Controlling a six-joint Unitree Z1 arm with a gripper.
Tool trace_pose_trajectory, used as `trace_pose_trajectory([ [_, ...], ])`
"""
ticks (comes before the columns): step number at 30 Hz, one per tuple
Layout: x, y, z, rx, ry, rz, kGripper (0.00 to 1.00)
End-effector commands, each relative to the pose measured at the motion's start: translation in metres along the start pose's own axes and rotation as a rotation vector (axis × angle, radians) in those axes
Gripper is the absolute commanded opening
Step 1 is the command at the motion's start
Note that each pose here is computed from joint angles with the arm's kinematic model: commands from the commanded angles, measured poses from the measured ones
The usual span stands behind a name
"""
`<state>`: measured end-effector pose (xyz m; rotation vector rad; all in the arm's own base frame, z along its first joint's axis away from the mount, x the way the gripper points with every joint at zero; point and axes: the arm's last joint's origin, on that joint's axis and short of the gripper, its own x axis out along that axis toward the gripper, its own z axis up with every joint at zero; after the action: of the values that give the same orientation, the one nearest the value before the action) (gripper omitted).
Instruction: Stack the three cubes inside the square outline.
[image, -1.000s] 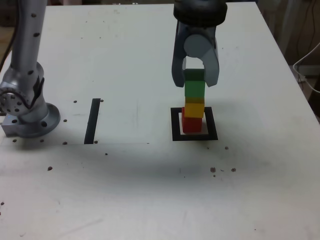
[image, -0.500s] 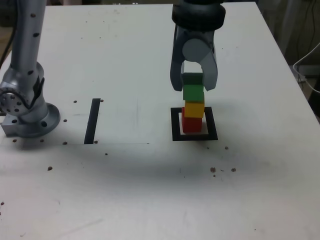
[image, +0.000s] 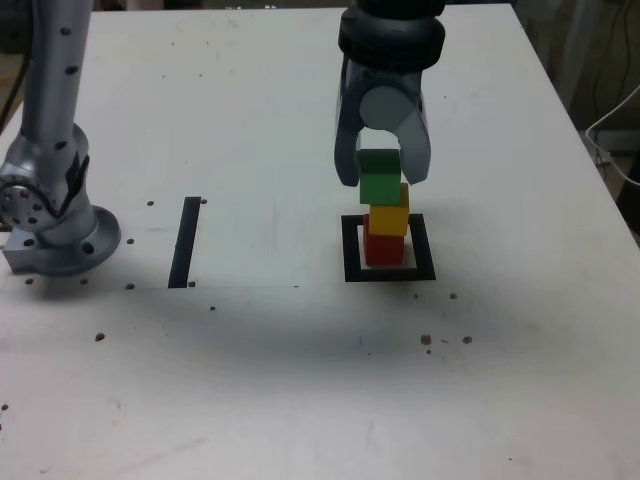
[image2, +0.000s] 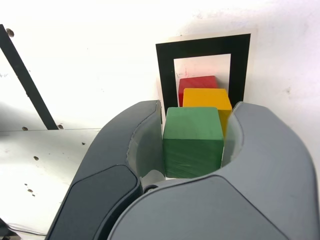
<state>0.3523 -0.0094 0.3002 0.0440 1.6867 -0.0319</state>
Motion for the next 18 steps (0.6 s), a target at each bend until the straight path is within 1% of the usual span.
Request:
trace_pose_trajectory([
  [1,-0.0025,-0.0007,-0.0012,0.003,-0.01,-0.002,0.98],
  [6,-0.0072,-0.0011,-0.0014,0.01,-0.035,-0.002,0.99],
  [14,-0.0081,-0.0027,-0.003,0.021,-0.041,-0.001,0.99],
  [18,-0.0093,-0.0027,-0.0073,0.023,-0.038,0.002,0.99],
])
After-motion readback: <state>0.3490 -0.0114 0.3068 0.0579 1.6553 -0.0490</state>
